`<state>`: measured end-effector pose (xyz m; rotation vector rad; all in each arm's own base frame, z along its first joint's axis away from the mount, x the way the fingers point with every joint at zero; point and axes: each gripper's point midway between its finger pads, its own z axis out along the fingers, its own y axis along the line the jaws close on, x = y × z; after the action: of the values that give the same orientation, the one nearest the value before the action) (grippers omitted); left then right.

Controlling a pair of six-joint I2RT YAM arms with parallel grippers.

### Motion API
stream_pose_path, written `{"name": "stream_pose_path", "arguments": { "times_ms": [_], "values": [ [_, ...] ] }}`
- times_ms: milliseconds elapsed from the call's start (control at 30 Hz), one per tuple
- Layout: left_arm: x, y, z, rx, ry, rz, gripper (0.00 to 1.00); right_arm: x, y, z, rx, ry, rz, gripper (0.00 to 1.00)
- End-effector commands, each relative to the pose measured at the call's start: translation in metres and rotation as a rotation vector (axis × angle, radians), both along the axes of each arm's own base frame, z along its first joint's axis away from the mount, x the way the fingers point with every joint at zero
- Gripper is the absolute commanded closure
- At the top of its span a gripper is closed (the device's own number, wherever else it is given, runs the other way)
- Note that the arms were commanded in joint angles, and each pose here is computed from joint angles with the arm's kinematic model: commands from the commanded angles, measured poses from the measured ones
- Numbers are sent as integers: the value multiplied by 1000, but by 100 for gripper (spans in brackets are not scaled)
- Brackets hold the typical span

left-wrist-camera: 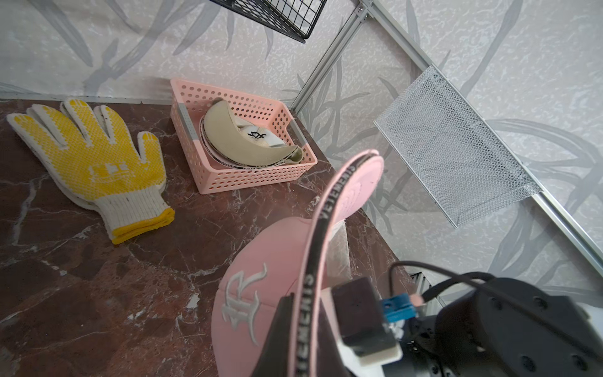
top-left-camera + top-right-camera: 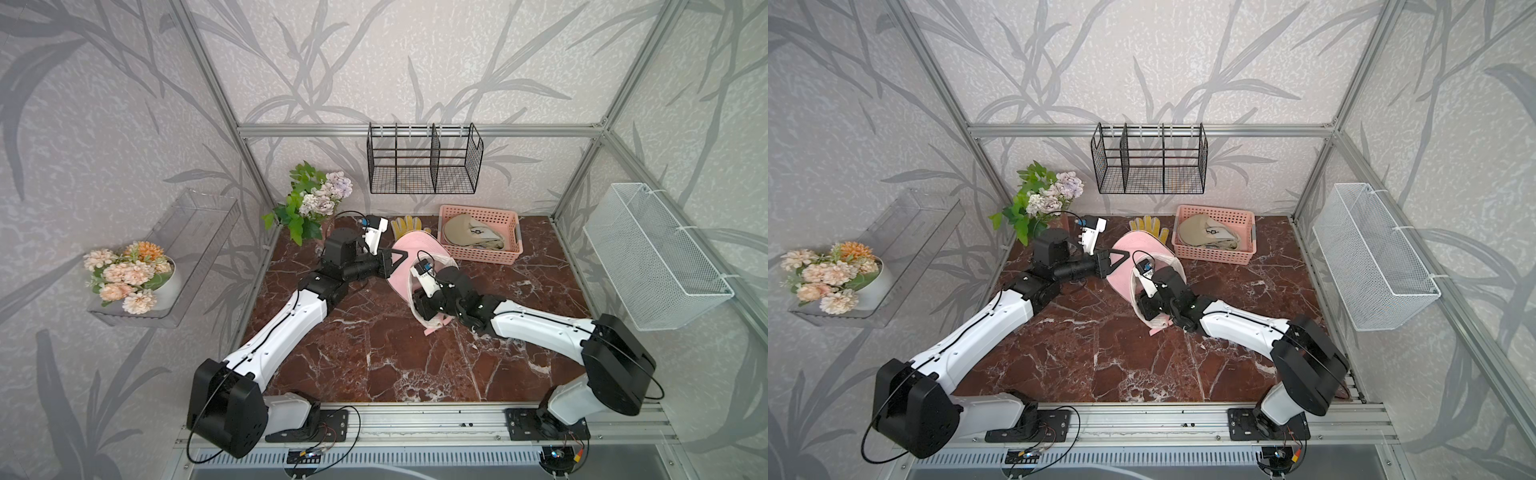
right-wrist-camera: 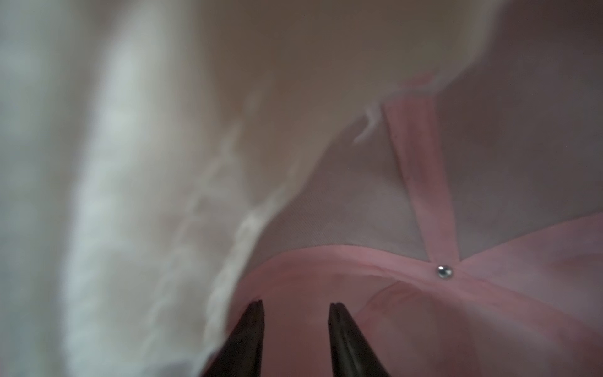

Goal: Turn the baseball cap inside out
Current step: Turn over the baseball cap.

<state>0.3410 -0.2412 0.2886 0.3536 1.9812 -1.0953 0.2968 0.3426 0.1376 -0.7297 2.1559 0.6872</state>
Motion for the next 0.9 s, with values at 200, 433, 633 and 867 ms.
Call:
{"name": "stream_pose_path", "arguments": {
  "times_ms": [200, 433, 633, 867],
  "values": [
    [-1, 1, 7, 19, -48, -4, 100, 21, -29, 9, -72, -72, -191, 61],
    [1, 2, -9, 58, -21, 1, 100, 42, -98, 23, -147, -247, -528, 62],
    [-2, 0, -8, 54, -23, -14, 100, 45, -126, 2, -254, -227, -660, 62],
    [0, 2, -8, 80, -43, -9, 100, 37, -91, 27, -117, -231, -469, 50]
  ]
}}
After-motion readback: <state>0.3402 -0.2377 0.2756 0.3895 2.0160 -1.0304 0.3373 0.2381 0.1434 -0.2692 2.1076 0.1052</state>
